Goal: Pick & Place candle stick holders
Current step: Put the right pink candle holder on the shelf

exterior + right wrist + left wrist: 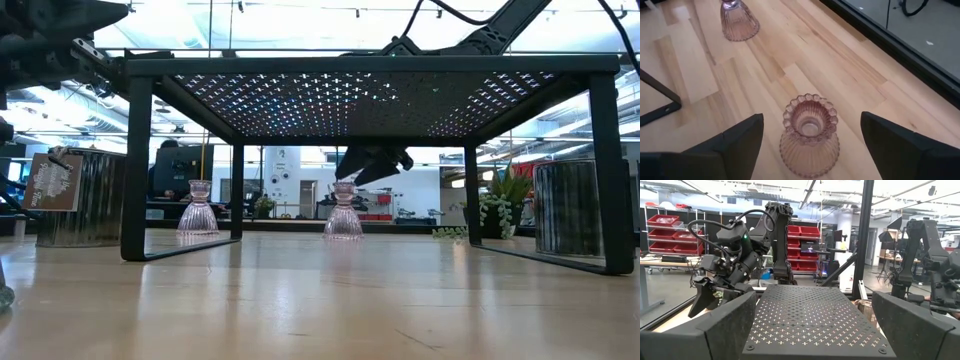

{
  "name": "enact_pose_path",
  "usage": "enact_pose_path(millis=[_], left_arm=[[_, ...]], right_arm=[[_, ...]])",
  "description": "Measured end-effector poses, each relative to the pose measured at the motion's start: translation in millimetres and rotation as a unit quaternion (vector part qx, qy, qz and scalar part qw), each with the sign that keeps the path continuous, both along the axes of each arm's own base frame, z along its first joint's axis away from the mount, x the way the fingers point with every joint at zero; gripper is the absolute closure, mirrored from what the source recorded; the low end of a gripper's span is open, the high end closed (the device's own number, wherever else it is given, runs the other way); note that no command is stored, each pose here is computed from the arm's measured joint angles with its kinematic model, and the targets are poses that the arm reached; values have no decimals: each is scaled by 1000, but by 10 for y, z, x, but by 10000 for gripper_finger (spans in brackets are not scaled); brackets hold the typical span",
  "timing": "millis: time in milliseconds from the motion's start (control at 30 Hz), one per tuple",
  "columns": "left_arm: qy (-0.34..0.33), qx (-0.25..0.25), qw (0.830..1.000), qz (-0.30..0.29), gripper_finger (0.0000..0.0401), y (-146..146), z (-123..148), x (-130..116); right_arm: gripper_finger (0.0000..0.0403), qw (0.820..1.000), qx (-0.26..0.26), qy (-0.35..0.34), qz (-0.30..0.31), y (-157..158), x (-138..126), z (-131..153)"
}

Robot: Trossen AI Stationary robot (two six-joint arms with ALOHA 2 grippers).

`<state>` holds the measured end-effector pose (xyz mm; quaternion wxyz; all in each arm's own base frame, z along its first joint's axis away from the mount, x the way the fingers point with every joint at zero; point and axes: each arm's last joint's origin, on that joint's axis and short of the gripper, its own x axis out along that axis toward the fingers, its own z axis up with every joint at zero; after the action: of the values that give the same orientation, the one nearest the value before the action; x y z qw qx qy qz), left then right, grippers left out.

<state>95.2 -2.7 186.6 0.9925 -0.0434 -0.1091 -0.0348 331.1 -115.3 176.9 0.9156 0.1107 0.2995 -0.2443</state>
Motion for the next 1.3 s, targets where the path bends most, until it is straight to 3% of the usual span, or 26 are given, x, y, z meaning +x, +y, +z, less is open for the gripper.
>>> enact_pose_path(millis=[533, 667, 833, 1033, 1300], left_arm=[[0, 0, 1000, 0, 2, 0, 1, 0], [0, 0, 1000, 0, 2, 0, 0, 0], [0, 0, 1000, 0, 2, 0, 1, 0], [0, 0, 1000, 0, 2, 0, 1, 0], [0, 0, 1000, 0, 2, 0, 1, 0]], right_arm=[[74, 1000, 14, -21, 8, -56, 121, -226], [90, 1000, 21, -4, 4, -64, 104, -272], [185, 999, 30, 9, -6, -76, 78, -298], [377, 1000, 21, 1, -7, -96, 83, -285], [399, 1000, 19, -21, -2, -108, 106, -251]])
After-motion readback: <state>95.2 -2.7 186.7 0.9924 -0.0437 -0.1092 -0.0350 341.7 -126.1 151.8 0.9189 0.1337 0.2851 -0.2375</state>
